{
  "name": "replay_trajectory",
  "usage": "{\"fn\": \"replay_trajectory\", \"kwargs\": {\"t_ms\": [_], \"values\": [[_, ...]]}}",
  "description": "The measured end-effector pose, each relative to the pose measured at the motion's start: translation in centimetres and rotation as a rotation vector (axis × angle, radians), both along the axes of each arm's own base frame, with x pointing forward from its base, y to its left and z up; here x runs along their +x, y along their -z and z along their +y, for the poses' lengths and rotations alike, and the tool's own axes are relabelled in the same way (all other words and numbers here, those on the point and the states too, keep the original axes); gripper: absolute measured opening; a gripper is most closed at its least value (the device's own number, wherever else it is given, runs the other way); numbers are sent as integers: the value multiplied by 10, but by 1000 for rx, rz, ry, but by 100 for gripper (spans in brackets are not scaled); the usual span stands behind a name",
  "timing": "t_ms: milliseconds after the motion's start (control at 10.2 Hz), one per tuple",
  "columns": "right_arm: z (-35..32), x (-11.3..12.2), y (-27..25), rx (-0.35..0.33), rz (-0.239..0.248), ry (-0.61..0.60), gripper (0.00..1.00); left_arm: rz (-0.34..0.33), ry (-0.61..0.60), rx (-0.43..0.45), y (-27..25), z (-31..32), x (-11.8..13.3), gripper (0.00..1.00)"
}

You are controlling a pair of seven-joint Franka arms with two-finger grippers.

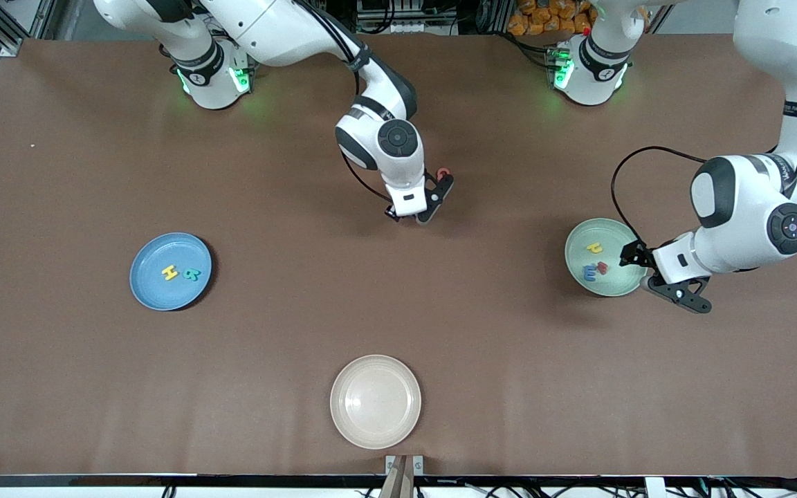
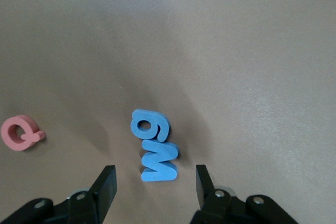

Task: Sort uppercase to blue plate, lowercase to green plate
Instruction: 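Grasp the blue M with the right gripper while the left gripper withdraws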

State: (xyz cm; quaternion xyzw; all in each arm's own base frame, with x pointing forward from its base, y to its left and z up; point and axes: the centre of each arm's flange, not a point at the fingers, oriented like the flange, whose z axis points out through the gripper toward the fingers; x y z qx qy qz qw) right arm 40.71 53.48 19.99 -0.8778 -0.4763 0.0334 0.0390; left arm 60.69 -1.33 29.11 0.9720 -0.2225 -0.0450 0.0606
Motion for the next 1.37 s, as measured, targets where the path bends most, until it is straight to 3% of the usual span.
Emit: {"fn": "replay_trajectory", "kwargs": {"t_ms": [196, 587, 978, 1174, 1272, 1369], "values": [[0, -3, 8, -15, -1, -8, 63, 0, 0, 0, 0, 0, 0, 81], [1, -8, 21, -53, -22, 10, 61, 3, 0, 0, 1, 0, -1, 81], [10, -18, 20, -46, -21, 3, 56, 4, -7, 1, 1, 0, -1, 80], [13, -20, 18, -40, -22, -1, 48, 1, -11, 1, -1, -1, -1, 75], [13, -20, 17, -39, -25, -3, 35, 0, -20, 2, -3, -4, -1, 74], [14, -19, 17, -41, -32, -9, 35, -1, -32, 3, -5, -8, -1, 74]]}}
